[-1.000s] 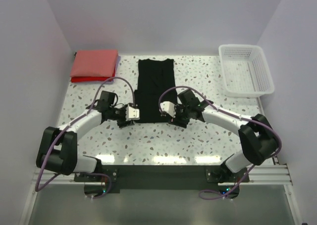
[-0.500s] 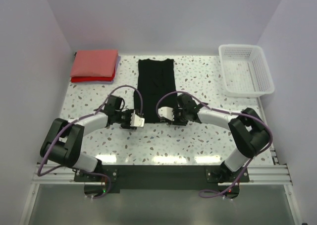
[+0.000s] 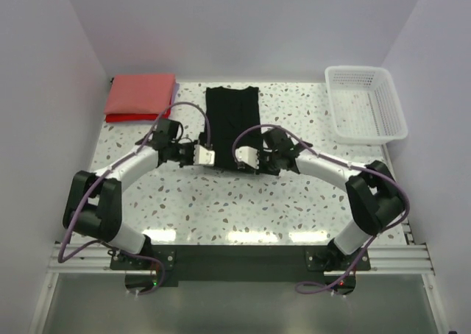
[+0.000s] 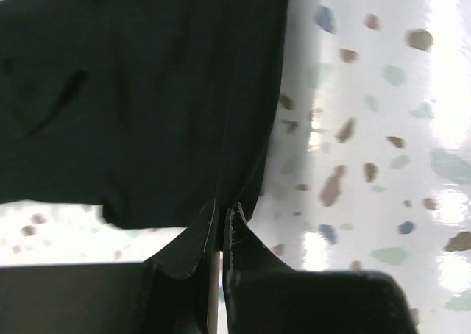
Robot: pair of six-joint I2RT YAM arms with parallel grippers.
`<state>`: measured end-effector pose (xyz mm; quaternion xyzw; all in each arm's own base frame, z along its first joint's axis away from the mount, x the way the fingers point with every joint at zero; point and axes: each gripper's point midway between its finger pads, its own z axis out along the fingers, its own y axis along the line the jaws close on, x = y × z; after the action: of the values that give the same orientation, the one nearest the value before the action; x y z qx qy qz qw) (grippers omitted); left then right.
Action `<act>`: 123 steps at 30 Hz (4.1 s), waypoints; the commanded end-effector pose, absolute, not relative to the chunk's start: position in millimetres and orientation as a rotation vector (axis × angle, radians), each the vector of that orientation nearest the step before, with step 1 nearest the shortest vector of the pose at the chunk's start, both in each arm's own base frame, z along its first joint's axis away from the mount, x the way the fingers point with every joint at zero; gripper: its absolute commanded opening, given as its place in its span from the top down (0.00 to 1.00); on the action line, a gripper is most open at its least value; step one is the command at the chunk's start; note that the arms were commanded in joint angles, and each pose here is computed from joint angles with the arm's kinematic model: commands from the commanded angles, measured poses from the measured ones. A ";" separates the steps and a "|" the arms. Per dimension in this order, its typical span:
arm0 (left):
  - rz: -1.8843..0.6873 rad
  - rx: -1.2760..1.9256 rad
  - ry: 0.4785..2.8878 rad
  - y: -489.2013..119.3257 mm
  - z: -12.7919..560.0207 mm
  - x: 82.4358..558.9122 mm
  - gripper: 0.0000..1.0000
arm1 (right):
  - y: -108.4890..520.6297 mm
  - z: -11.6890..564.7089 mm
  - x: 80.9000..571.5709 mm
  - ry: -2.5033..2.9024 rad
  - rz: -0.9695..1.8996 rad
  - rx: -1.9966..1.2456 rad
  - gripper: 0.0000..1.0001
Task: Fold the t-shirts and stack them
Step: Fold the tshirt
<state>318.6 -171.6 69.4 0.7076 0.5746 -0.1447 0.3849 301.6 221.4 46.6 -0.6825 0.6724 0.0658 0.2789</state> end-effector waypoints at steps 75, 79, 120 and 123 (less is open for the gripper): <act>-1.038 1.778 1.454 -231.4 127.1 345.9 0.51 | 240.1 128.4 364.8 2.205 0.901 -1.363 0.49; -0.998 1.773 1.475 -263.1 119.3 347.8 0.52 | 251.1 123.3 375.0 2.264 0.996 -1.192 0.69; -0.885 1.902 1.478 -300.0 74.6 316.3 0.99 | 281.7 70.8 378.4 2.420 1.214 -0.951 0.79; -0.842 1.936 1.430 -301.7 79.9 313.3 1.00 | 291.5 69.1 372.0 2.417 1.268 -0.973 0.79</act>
<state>307.4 -290.5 52.4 0.6999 0.5792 -0.3415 0.2409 375.8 271.7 55.0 -0.3227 0.8487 0.3998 0.1254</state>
